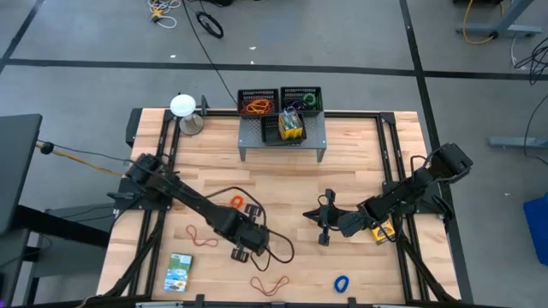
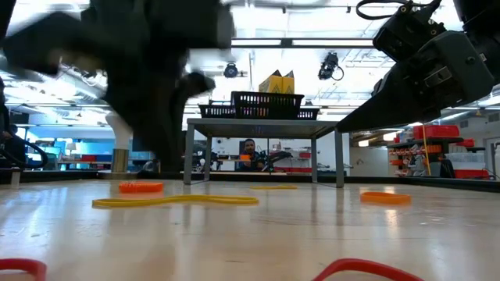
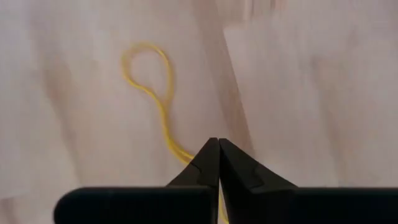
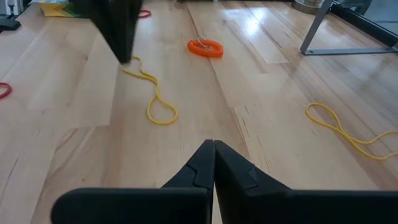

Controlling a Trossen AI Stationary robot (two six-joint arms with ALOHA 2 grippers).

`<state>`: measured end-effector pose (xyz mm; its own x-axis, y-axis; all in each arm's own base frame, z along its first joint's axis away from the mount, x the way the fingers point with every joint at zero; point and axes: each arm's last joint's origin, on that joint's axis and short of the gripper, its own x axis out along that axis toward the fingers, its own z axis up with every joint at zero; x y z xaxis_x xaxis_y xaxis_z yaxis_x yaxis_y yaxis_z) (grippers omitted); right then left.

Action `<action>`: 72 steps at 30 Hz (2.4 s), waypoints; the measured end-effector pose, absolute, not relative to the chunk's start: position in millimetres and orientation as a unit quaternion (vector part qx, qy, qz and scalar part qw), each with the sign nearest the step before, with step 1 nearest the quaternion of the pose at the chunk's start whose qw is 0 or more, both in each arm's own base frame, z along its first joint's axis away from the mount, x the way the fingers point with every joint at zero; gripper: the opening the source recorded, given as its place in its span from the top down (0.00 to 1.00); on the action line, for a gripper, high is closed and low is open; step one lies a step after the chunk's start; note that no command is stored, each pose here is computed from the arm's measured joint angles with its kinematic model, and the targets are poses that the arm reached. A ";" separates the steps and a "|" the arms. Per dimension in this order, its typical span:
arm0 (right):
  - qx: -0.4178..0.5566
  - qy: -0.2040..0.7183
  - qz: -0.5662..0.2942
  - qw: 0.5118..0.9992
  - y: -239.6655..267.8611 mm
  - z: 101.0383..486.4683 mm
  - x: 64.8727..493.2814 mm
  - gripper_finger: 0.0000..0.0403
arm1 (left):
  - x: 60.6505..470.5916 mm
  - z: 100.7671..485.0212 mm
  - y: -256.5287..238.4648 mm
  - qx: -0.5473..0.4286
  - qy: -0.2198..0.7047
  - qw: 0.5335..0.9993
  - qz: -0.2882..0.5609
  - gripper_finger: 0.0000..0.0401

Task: Pick & Place Office Desk Supplies
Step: Put the yellow rubber band into the top left black basket on the shelf

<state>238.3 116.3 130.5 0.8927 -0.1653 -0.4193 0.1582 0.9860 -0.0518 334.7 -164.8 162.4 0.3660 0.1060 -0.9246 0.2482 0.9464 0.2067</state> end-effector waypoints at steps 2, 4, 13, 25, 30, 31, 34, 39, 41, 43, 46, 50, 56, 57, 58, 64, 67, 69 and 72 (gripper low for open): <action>-0.009 0.217 -0.083 0.973 116.3 130.4 238.2 0.98 | 332.2 179.6 -163.1 0.144 0.541 0.828 -0.035 0.99; -0.010 0.219 -0.083 0.972 116.2 130.0 238.0 0.98 | 328.0 198.5 -160.1 0.135 0.518 0.844 -0.022 0.99; -0.008 0.216 -0.083 0.973 116.3 130.5 238.3 0.98 | 314.3 241.9 -149.4 0.033 0.465 0.884 0.034 0.91; -0.005 0.212 -0.083 0.974 116.5 131.3 238.6 0.98 | 336.6 171.6 -167.3 0.033 0.528 0.848 0.036 0.61; -0.007 0.215 -0.083 0.973 116.4 130.8 238.3 0.98 | 337.0 158.1 -159.4 0.039 0.528 0.847 0.042 0.59; -0.007 0.215 -0.083 0.973 116.4 130.8 238.3 0.98 | 336.8 154.1 -156.2 0.032 0.528 0.847 0.044 0.59; -0.006 0.214 -0.082 0.973 116.5 131.1 238.5 0.98 | 334.5 141.2 -145.7 0.007 0.529 0.847 0.049 0.60; -0.005 0.213 -0.082 0.974 116.5 131.3 238.6 0.98 | 331.9 127.3 -129.0 -0.035 0.523 0.848 0.080 0.62; -0.006 0.213 -0.082 0.974 116.5 131.2 238.6 0.98 | 332.3 126.9 -126.9 -0.036 0.524 0.847 0.082 0.64; -0.005 0.213 -0.082 0.974 116.5 131.3 238.6 0.98 | 332.5 127.0 -127.0 -0.029 0.523 0.848 0.078 0.65; -0.005 0.212 -0.082 0.974 116.5 131.3 238.6 0.98 | 332.6 127.1 -127.0 -0.027 0.523 0.848 0.076 0.67; -0.006 0.213 -0.082 0.974 116.5 131.2 238.6 0.98 | 332.8 125.4 -127.2 -0.025 0.525 0.848 0.076 0.71; -0.006 0.213 -0.082 0.974 116.5 131.2 238.6 0.98 | 331.8 128.7 -127.1 -0.008 0.526 0.848 0.065 0.86; -0.006 0.213 -0.082 0.974 116.5 131.2 238.5 0.98 | 330.4 131.4 -126.4 -0.007 0.527 0.848 0.064 0.90; -0.006 0.213 -0.082 0.974 116.5 131.2 238.6 0.98 | 329.1 134.6 -125.5 -0.006 0.526 0.848 0.065 0.93; -0.006 0.213 -0.083 0.974 116.5 131.2 238.5 0.98 | 324.6 165.6 -122.6 -0.016 0.492 0.868 0.064 0.99; -0.006 0.213 -0.082 0.974 116.5 131.2 238.5 0.98 | 319.1 185.5 -119.6 -0.014 0.469 0.880 0.070 0.99; -0.006 0.213 -0.082 0.974 116.6 131.2 238.5 0.98 | 313.1 199.7 -116.2 -0.008 0.456 0.886 0.080 0.99; -0.006 0.213 -0.083 0.974 116.5 131.2 238.6 0.98 | 302.4 222.9 -109.8 -0.003 0.429 0.897 0.101 0.99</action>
